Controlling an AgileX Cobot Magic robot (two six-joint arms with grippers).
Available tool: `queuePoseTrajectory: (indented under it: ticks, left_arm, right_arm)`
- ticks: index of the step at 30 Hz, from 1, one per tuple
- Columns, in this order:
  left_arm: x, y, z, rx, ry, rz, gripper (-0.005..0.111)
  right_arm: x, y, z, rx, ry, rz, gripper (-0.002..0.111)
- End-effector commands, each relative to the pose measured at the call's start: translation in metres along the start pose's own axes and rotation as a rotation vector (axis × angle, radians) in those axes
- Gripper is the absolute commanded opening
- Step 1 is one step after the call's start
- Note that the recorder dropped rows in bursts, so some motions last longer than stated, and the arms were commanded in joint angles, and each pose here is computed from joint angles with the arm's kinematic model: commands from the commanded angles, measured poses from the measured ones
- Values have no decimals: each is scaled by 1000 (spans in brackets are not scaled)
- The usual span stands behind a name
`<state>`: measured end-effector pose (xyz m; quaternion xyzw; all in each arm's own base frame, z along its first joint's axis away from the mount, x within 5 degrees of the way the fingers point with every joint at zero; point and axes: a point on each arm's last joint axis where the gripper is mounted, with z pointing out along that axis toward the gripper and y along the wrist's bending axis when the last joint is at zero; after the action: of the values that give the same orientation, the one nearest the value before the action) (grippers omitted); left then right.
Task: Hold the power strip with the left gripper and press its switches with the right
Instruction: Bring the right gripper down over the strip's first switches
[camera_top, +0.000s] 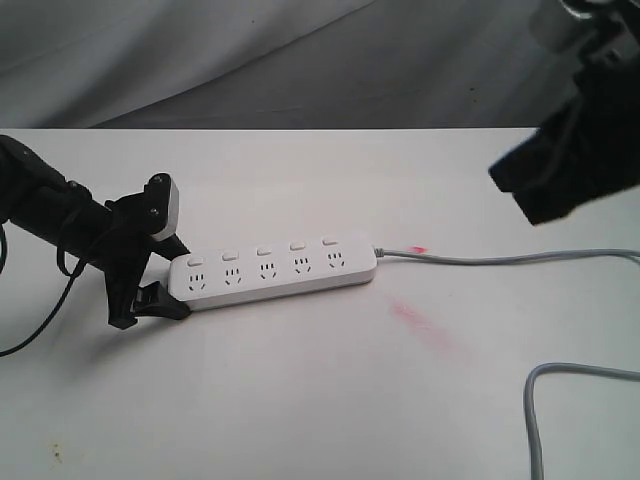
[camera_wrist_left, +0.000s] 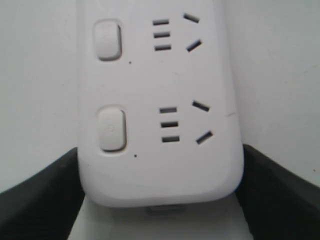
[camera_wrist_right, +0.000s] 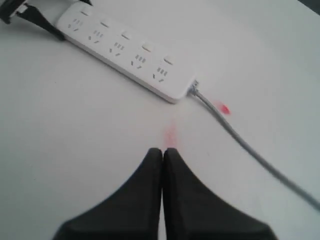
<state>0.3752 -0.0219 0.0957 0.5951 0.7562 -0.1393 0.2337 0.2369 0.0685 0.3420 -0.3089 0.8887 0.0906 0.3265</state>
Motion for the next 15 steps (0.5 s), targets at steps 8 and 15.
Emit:
queuePoseTrajectory:
  ticks: [8, 15]
  left_arm:
    - [8, -5, 8, 30, 69, 95, 47]
    - [8, -5, 8, 29, 68, 92, 47]
  right_arm:
    - [-95, -45, 123, -316, -67, -275, 0]
    - [-98, -36, 190, -464, -88, -455, 0]
